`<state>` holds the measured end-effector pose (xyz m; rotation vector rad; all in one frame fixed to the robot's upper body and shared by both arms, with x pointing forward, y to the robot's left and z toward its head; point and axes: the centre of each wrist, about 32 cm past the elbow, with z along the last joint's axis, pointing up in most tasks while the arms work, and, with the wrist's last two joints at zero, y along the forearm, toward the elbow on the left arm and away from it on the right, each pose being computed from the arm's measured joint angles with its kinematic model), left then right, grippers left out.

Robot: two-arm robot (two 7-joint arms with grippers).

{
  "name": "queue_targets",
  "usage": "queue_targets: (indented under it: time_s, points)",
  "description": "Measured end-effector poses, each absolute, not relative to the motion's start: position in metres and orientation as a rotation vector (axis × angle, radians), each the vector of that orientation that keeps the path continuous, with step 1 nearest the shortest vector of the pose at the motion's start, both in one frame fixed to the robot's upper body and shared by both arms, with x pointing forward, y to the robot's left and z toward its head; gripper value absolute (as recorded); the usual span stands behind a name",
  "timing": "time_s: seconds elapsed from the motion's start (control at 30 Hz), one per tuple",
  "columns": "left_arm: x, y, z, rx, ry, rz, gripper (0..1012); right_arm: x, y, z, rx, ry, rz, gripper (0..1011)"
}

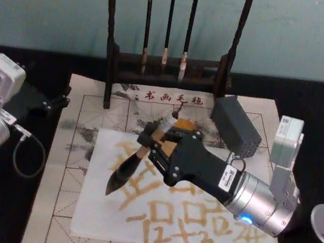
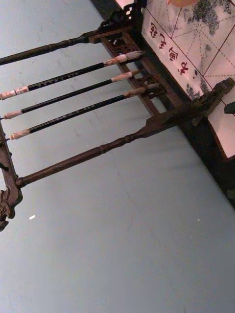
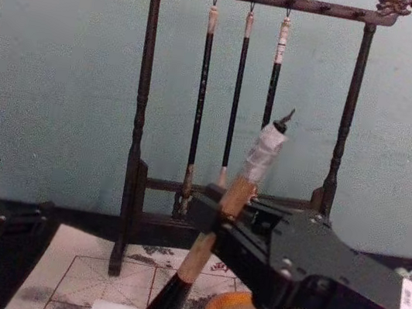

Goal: Pick up the brush from the inkstone, write on the paper, then place the brush back to its original position.

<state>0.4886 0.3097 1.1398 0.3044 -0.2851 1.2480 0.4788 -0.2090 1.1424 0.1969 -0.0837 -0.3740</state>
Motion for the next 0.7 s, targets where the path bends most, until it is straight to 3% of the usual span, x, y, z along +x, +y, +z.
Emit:
queue_targets:
  time_s: [0.7]
  points:
    - [0.4886, 0.3097, 1.1398, 0.304, -0.285, 1.248, 1001, 0.4831, -0.2037, 1.1343, 0.189, -0.100, -0.384, 183]
